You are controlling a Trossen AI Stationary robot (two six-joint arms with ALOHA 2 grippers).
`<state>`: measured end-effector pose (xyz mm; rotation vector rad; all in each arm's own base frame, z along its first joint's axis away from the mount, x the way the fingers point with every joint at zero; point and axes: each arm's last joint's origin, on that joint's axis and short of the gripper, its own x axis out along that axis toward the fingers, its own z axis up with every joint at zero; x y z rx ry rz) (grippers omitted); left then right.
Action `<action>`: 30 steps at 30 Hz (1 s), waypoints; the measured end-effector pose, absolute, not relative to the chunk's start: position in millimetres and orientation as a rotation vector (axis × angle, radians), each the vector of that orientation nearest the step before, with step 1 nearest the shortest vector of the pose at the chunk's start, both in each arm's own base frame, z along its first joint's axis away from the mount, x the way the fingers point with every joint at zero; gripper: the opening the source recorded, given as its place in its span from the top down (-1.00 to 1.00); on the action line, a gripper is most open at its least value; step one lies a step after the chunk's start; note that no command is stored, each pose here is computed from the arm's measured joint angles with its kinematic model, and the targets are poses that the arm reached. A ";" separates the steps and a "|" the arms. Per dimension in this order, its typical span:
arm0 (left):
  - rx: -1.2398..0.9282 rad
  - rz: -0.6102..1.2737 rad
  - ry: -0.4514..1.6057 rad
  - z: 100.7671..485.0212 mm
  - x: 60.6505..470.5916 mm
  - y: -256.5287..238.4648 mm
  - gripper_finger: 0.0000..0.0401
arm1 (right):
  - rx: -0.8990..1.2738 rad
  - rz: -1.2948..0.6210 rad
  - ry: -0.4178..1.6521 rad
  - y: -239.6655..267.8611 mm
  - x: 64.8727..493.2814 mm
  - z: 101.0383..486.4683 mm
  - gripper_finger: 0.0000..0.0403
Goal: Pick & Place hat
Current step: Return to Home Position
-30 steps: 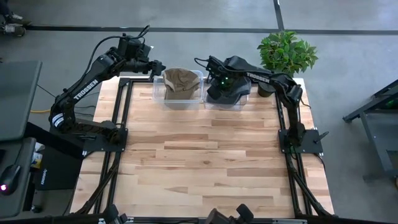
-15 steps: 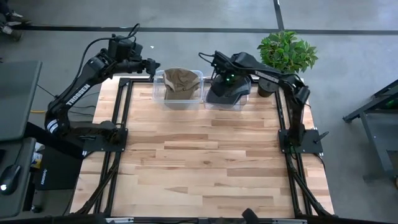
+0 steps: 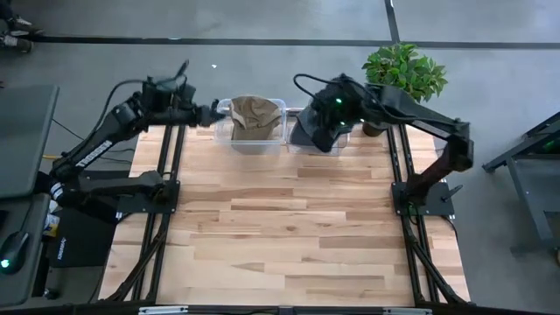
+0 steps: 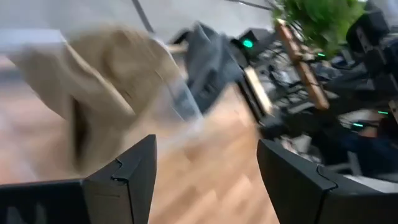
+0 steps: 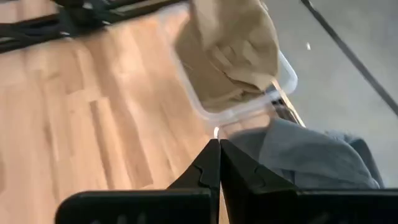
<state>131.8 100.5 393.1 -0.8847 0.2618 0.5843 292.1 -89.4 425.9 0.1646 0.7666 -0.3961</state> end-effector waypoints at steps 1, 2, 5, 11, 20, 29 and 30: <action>-0.908 0.555 0.254 387.8 132.7 93.8 -0.18 | 0.152 -0.378 0.754 -82.9 288.8 430.0 1.00; -0.931 0.526 0.244 381.3 133.4 86.6 -0.18 | 0.139 -0.361 0.736 -76.0 285.8 432.3 1.00; -0.976 0.444 0.181 362.6 131.9 64.1 -0.18 | 0.123 -0.306 0.672 -55.0 275.8 422.2 1.00; -1.069 0.334 0.082 313.7 134.9 26.6 -0.18 | 0.194 -0.210 0.460 -12.7 244.7 364.9 1.00; -1.115 0.339 0.149 259.6 144.0 -5.0 -0.18 | 0.329 -0.175 0.140 13.2 177.9 288.5 1.00; -1.135 0.447 0.061 232.0 141.1 -6.9 -0.18 | 0.366 -0.225 0.017 10.6 134.6 250.3 1.00; -1.144 0.443 0.045 229.7 140.9 -6.7 -0.18 | 0.360 -0.226 0.013 10.2 132.2 247.6 1.00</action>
